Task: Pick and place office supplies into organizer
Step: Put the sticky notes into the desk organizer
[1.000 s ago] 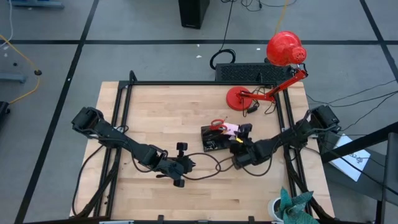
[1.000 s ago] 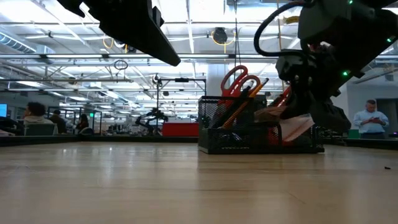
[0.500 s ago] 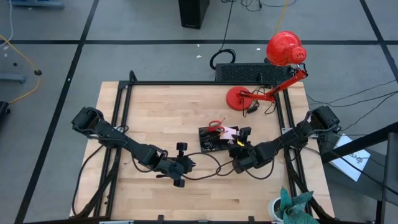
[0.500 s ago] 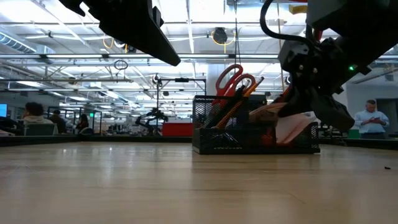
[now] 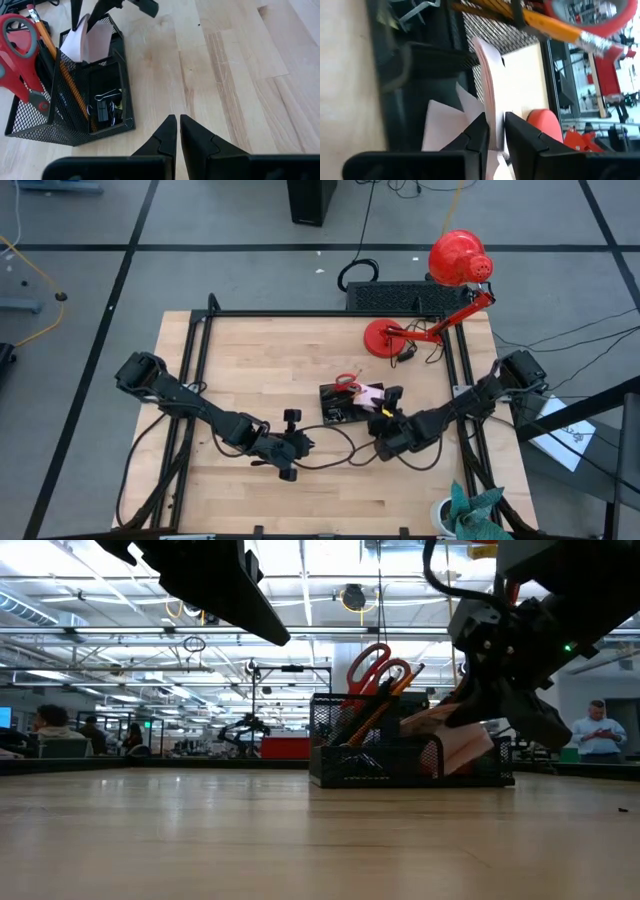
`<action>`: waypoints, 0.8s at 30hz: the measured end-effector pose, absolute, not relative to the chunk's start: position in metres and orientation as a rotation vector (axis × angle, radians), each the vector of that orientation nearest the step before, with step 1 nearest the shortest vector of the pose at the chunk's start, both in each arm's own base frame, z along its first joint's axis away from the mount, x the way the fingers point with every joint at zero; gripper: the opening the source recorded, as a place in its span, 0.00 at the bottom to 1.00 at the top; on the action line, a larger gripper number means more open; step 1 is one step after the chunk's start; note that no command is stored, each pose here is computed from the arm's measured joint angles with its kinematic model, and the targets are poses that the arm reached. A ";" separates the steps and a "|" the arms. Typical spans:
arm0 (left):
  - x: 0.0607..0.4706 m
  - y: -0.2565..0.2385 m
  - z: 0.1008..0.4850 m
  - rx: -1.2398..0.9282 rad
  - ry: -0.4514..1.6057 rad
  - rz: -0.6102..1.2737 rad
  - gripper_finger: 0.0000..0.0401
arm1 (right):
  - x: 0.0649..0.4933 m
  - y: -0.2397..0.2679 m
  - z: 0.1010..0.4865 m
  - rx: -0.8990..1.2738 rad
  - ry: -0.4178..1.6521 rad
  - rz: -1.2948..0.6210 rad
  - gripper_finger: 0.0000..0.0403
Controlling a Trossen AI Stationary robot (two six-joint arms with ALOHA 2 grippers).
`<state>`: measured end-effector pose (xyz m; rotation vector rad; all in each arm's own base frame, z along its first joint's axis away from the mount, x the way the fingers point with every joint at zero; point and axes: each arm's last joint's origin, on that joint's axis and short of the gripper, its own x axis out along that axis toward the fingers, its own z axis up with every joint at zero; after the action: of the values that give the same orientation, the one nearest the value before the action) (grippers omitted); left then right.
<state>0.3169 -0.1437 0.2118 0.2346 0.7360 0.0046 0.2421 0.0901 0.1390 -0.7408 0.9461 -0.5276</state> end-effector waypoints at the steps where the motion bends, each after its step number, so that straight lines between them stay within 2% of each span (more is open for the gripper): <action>1: 0.317 -0.144 0.212 0.235 0.736 0.004 0.08 | 0.242 0.092 0.139 -0.745 0.938 -0.521 0.14; 24: 0.317 -0.144 0.212 0.235 0.736 0.003 0.08 | 0.245 0.100 0.143 -0.808 0.884 -0.502 0.16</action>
<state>0.3169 -0.1437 0.2118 0.2345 0.7362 0.0034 0.2446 0.0997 0.1430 -0.8079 0.8838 -0.5021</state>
